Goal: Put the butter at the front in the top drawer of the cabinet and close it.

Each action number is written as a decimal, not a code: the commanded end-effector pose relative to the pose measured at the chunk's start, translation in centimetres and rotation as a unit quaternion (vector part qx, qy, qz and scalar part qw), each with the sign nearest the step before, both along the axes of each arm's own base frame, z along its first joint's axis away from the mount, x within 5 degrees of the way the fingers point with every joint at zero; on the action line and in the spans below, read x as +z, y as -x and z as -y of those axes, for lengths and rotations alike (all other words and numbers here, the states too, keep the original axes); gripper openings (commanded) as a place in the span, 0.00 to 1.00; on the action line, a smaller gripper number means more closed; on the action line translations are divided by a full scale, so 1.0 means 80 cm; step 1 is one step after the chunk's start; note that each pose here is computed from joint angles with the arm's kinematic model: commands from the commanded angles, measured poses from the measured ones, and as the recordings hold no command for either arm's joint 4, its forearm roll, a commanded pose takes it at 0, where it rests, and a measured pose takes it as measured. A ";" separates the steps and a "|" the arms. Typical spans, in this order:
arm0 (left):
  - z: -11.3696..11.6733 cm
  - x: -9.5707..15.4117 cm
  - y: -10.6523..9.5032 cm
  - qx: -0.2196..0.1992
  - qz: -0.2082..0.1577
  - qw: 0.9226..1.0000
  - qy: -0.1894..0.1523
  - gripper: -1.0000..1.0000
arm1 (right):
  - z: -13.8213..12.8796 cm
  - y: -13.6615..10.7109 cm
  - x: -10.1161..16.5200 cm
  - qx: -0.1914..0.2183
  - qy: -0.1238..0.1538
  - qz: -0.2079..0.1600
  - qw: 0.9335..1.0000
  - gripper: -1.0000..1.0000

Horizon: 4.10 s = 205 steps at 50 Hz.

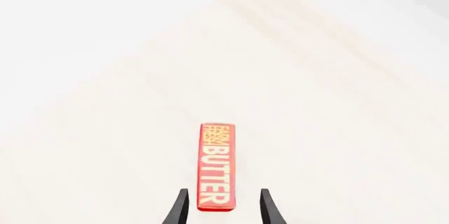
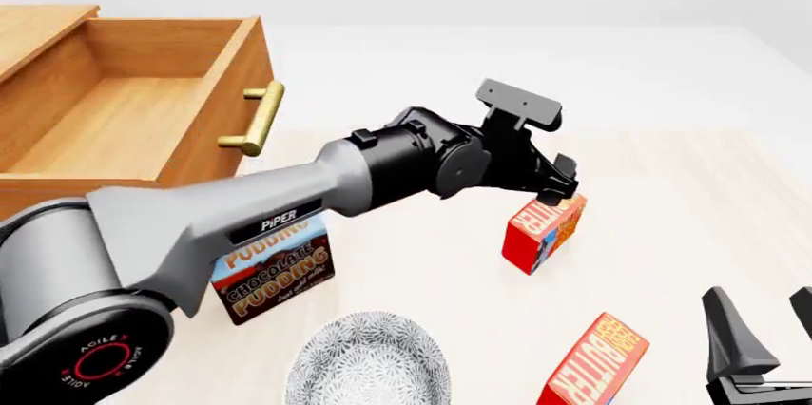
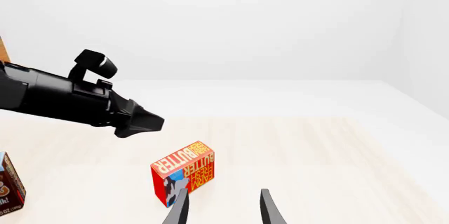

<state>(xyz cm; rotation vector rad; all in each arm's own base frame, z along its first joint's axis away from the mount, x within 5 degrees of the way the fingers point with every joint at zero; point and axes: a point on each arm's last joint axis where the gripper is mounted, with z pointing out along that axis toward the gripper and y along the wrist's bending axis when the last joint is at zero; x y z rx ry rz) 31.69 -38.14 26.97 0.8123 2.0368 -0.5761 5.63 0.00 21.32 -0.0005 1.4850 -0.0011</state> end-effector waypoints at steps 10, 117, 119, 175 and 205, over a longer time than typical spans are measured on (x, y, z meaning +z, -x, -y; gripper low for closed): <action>0.016 -0.041 -0.007 0.003 -0.020 1.000 -0.007 1.00 | 0.000 0.000 0.000 0.000 0.000 0.000 1.000 1.00; 0.036 -0.154 -0.025 0.026 -0.074 0.997 -0.027 1.00 | 0.000 0.000 0.000 0.000 0.000 0.000 1.000 1.00; 0.036 -0.157 -0.025 0.028 -0.076 0.996 -0.027 1.00 | 0.000 0.000 0.000 0.000 0.000 0.000 1.000 1.00; 0.047 -0.127 -0.024 0.013 -0.062 0.998 -0.029 0.00 | 0.000 0.000 0.000 0.000 0.000 0.000 1.000 1.00; 0.018 -0.031 0.020 -0.010 -0.035 0.999 -0.018 0.00 | 0.000 0.000 0.000 0.000 0.000 0.000 1.000 1.00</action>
